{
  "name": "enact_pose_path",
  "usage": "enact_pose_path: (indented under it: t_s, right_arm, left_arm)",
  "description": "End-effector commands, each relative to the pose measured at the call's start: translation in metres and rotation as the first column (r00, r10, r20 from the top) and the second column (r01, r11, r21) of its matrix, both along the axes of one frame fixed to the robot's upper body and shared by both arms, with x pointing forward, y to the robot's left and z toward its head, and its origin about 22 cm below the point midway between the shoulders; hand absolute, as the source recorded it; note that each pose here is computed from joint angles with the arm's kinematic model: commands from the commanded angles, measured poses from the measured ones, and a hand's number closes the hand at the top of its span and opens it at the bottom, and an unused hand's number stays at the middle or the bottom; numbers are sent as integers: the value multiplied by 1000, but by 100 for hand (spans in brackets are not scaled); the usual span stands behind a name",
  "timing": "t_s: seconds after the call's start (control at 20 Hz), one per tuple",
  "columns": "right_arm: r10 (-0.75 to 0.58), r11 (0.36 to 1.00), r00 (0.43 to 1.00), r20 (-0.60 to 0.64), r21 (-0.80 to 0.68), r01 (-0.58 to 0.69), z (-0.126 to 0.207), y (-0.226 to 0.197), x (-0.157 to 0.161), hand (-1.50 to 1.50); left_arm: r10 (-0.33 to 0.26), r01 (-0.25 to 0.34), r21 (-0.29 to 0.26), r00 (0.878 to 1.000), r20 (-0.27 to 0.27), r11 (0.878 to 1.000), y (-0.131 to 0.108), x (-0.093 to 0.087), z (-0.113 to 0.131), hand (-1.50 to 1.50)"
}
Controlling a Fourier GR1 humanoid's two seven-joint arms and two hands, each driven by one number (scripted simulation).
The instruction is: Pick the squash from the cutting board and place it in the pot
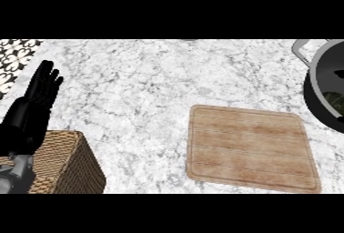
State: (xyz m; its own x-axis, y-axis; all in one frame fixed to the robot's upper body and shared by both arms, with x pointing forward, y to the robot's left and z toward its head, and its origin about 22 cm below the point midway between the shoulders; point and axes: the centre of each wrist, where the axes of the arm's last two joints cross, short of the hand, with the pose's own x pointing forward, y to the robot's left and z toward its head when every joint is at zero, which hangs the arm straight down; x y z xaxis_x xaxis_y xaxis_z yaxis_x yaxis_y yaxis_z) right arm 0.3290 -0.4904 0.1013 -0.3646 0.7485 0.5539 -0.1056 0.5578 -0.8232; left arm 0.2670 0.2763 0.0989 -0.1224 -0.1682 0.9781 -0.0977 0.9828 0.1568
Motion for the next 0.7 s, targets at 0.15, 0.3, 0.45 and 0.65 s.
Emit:
enact_pose_path:
  t_s: [0.15, 0.3, 0.45, 0.65]
  right_arm:
    - [140, 913, 990, -26, 390, -119, -23, 29, 24, -150]
    - [123, 861, 992, -22, 500, -96, -19, 16, 19, -150]
    - [107, 831, 993, -47, 552, -64, 9, -4, 18, -150]
    - [67, 793, 997, -40, 608, -29, 21, -23, 8, -150]
  left_arm:
    - [13, -17, -77, 999, -49, 997, -8, 6, -9, 0]
    - [25, -30, -97, 998, -55, 995, -6, -2, -13, 0]
    - [24, -27, -86, 999, -37, 996, -9, 6, -4, 0]
    - [25, -28, -89, 999, -38, 996, -1, 4, -6, 0]
